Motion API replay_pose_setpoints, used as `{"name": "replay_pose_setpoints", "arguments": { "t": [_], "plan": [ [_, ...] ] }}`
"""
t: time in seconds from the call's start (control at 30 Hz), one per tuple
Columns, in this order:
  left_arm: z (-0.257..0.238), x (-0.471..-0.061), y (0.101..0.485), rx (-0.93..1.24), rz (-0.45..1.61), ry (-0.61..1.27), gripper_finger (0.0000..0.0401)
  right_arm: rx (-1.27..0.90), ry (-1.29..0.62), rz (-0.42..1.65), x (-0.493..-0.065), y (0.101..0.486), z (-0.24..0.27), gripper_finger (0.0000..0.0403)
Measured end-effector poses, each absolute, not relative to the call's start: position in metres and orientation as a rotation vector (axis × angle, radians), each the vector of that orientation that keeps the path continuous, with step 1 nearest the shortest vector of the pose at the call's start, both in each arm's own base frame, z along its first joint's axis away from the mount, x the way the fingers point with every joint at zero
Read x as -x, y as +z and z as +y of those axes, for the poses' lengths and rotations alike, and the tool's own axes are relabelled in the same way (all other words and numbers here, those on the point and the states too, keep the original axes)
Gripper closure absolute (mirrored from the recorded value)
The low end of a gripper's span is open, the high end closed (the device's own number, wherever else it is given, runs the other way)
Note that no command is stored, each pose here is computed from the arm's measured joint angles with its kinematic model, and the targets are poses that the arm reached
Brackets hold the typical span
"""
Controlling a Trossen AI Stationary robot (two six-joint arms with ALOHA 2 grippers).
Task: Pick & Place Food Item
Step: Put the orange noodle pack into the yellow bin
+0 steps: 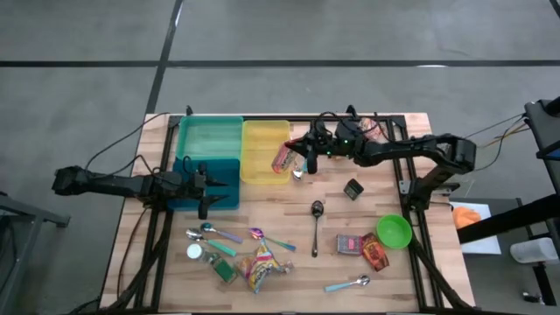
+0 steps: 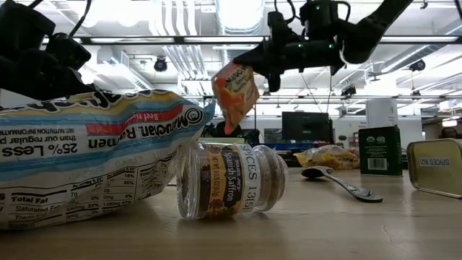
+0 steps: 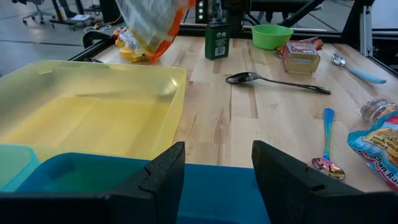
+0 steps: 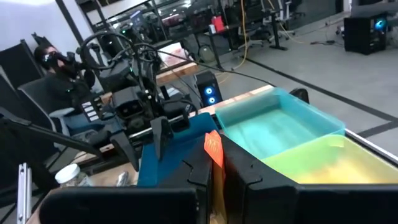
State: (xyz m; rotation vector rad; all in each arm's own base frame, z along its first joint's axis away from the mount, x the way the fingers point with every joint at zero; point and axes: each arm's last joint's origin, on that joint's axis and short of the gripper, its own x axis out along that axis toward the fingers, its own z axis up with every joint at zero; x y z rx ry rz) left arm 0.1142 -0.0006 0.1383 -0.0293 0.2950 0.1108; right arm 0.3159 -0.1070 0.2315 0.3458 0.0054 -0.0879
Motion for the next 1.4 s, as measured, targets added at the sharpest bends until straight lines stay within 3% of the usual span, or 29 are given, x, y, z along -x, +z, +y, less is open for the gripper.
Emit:
{"name": "replay_pose_setpoints", "arguments": {
  "t": [0.5, 0.8, 1.4],
  "plan": [
    [-0.001, -0.114, 0.138, 0.029, 0.295, 0.111, 0.0212, -0.325, -0.076, 0.108, -0.362, 0.19, -0.116, 0.039],
    [0.0, -0.114, 0.138, 0.029, 0.295, 0.112, 0.0212, -0.466, -0.096, 0.227, -0.363, 0.171, -0.119, 0.039],
    [0.0, -0.114, 0.138, 0.029, 0.295, 0.111, 0.0212, -0.482, -0.102, 0.244, -0.362, 0.169, -0.12, 0.0376]
  ]
}}
